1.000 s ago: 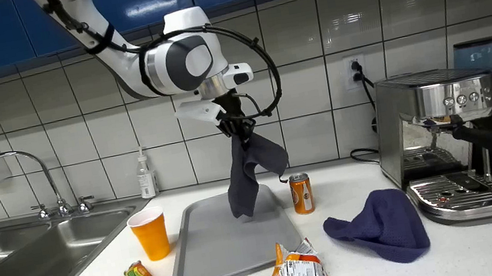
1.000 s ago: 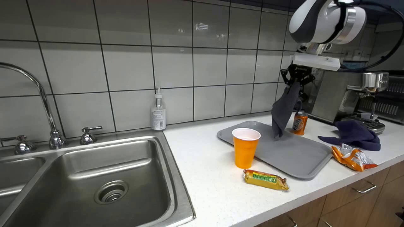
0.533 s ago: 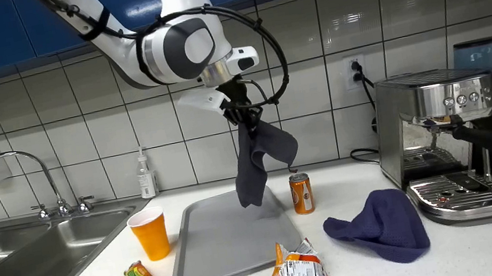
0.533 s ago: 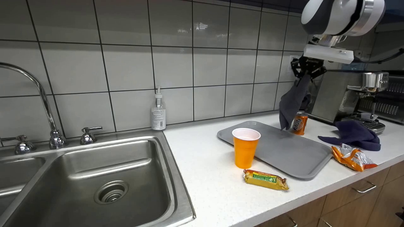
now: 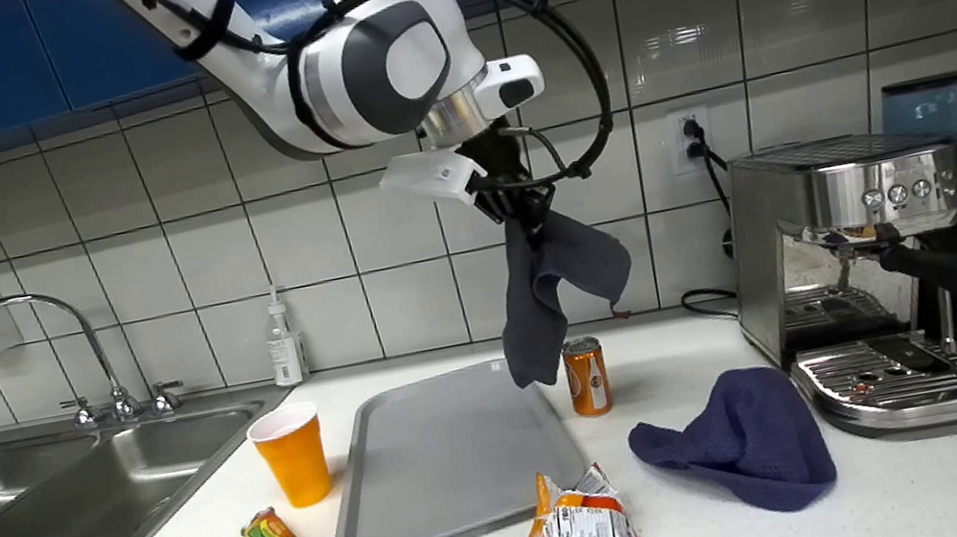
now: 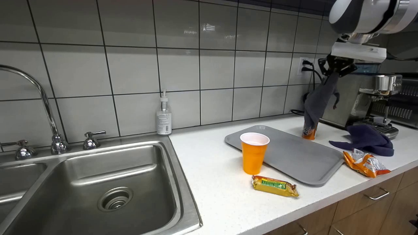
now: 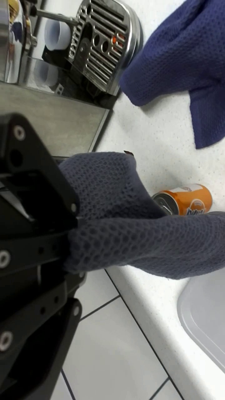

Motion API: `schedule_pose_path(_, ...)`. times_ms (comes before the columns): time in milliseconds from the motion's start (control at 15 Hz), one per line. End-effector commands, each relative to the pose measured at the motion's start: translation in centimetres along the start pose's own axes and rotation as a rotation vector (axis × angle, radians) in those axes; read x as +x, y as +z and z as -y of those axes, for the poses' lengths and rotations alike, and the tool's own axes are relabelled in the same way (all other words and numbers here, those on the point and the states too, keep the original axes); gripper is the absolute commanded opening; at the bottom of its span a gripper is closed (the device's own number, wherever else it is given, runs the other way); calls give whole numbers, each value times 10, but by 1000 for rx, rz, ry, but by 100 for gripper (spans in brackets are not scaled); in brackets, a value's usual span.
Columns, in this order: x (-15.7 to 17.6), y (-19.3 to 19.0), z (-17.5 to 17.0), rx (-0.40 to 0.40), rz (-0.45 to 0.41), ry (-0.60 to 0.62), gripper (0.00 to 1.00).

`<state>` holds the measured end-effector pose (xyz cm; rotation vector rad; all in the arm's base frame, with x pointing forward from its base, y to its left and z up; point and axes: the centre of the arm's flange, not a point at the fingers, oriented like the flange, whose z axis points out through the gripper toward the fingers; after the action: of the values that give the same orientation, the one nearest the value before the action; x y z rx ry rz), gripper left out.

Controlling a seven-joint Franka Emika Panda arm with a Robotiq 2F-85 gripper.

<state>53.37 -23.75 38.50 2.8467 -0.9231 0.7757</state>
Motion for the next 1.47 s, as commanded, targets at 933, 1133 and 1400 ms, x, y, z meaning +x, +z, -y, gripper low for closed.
schedule_pose_path(933,26,8,-79,-161,-51,89,2)
schedule_pose_path(1133,29,19,-87,-175,-37,100,2)
schedule_pose_path(1400,32,34,-95,-191,-21,104,2)
